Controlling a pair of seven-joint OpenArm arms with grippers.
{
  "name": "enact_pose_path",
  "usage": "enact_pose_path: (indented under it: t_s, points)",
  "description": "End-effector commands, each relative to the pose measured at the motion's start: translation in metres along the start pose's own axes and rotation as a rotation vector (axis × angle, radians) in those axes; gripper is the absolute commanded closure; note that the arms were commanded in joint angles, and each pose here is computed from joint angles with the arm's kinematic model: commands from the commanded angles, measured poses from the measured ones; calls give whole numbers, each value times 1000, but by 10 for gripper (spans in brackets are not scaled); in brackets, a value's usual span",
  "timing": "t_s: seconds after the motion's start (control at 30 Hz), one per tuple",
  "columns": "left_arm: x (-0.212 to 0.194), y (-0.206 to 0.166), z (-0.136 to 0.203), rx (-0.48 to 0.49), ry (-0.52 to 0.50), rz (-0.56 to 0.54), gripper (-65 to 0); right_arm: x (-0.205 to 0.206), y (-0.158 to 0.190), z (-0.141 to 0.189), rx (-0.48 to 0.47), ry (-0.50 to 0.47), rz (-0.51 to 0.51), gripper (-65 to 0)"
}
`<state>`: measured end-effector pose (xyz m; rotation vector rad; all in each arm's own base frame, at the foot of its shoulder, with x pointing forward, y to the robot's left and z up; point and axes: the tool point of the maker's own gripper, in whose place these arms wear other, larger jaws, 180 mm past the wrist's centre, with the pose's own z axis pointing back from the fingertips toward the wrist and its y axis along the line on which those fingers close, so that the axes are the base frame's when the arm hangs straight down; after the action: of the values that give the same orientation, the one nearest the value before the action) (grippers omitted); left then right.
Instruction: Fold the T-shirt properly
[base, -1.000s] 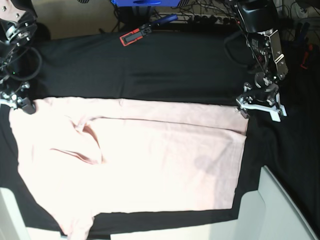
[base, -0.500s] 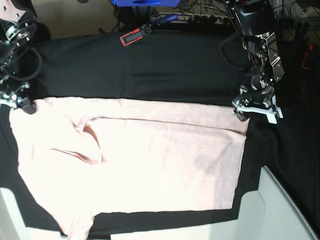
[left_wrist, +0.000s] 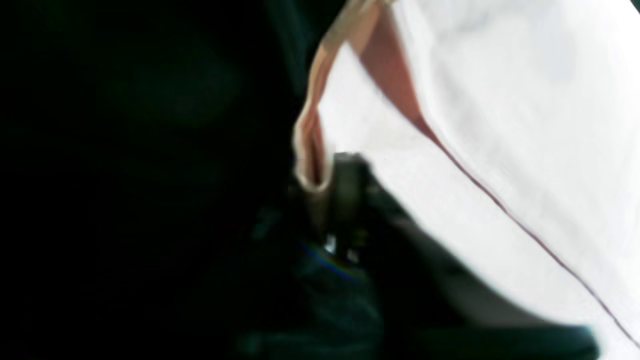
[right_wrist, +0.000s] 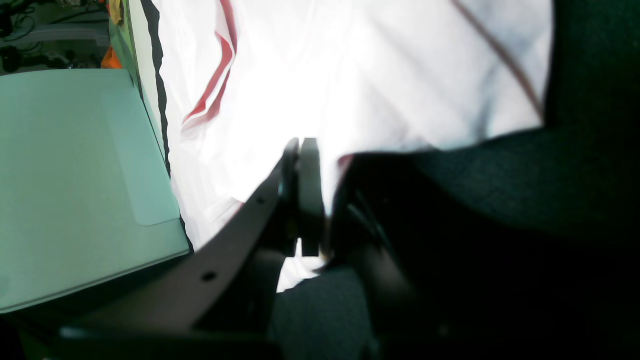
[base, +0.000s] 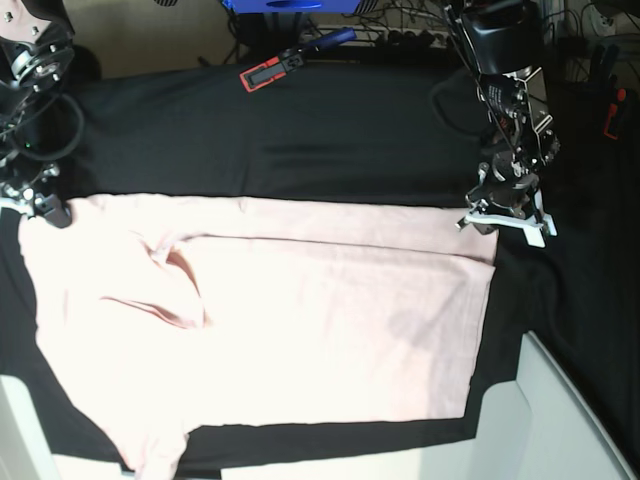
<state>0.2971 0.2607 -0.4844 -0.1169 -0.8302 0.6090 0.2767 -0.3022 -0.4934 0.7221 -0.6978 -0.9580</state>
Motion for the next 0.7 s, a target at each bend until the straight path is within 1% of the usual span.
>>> enact_pose_path:
  t_s: [0.0, 0.13, 0.27, 0.43, 0.5, 0.67]
  points:
    - [12, -1, 0, -5, -30, 1, -5, 12, 5, 3, 11, -19, 17, 0]
    - [6, 5, 4, 5, -20, -1, 0, 12, 4, 3, 8, -18, 16, 0]
    - [8, 9, 12, 9, -36, -19, 0, 12, -2, 7, -5, -18, 19, 0]
    - [14, 14, 27, 12, -65, -49, 0, 9, -11, 14, -23, -19, 12, 0]
    - [12, 17, 32, 17, -65, -59, 0, 4, -21, 20, -42, -10, 7, 0]
    - [0, 28, 42, 34, -48, -75, 0, 4, -25, 34, -68, 17, 58, 0]
